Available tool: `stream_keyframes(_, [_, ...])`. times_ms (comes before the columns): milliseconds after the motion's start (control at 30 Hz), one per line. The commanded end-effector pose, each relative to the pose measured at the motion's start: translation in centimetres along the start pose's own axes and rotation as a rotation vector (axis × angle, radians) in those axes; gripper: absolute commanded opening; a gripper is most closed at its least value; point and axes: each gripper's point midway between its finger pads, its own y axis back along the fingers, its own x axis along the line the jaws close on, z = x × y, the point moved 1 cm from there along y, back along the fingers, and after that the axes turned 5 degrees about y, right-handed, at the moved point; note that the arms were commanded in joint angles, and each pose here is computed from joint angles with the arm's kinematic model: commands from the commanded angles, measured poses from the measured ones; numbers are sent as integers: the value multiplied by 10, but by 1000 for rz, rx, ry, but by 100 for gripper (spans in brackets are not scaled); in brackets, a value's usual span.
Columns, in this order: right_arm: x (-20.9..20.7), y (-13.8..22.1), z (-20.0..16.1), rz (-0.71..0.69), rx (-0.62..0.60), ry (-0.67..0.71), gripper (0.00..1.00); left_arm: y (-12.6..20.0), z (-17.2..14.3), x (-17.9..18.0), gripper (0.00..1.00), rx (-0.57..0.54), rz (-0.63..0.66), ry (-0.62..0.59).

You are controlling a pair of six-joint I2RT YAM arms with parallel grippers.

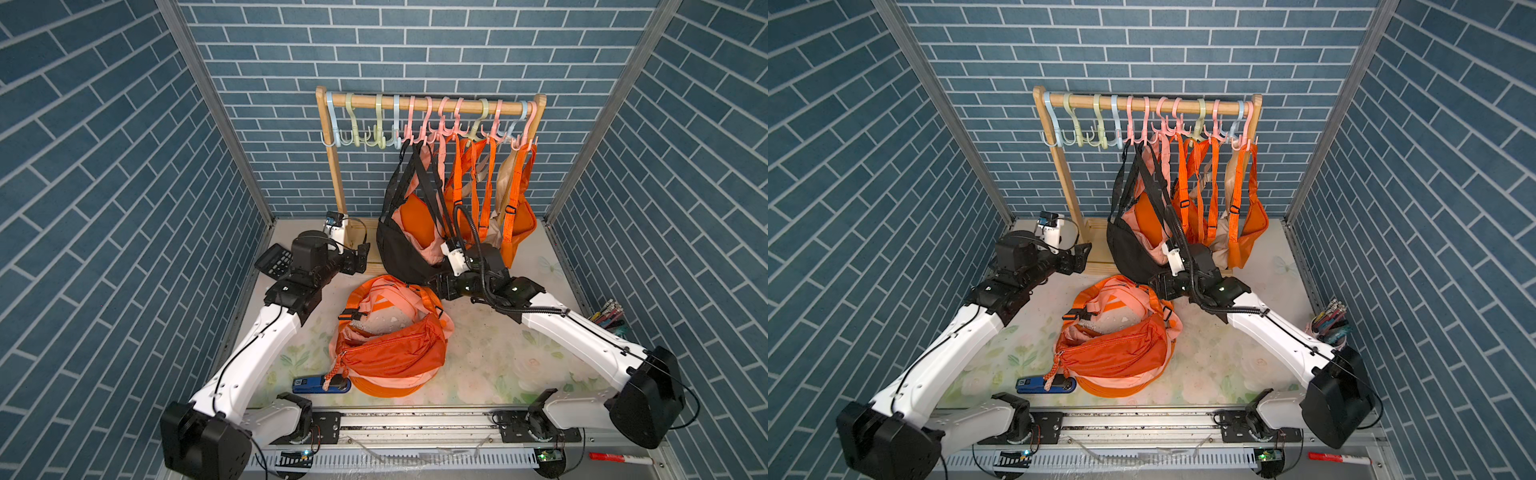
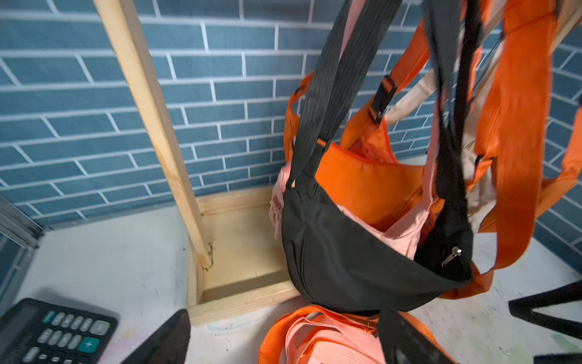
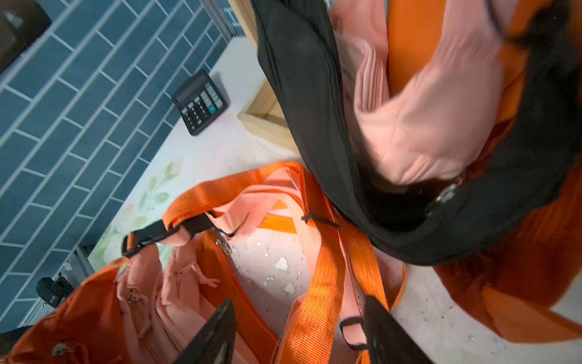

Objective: Take the bag off the hook
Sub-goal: Place the bag inside the bag.

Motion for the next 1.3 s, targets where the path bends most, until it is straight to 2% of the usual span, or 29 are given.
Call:
stream_keyframes(0, [0, 19, 16, -42, -3, 56, 60, 23, 0, 4, 96, 12, 39, 3])
stream_keyframes(200, [9, 31, 57, -51, -43, 90, 55, 56, 3, 0, 95, -49, 18, 29])
stream_keyframes(500, [16, 30, 130, -60, -52, 127, 45, 79, 12, -11, 96, -106, -48, 40])
stream_keyframes(667, [2, 17, 167, -69, -59, 104, 47, 78, 10, -14, 96, -93, -67, 48])
stream_keyframes(867, [-14, -1, 198, -75, -46, 99, 53, 80, 10, -15, 96, -100, -75, 52])
stream_keyframes(1033, [-31, -15, 210, -86, -64, 76, 61, 77, 7, -15, 96, -89, -79, 54])
stream_keyframes(1267, [-38, -36, 213, -42, -84, 50, 61, 75, 5, -14, 96, -83, -72, 50])
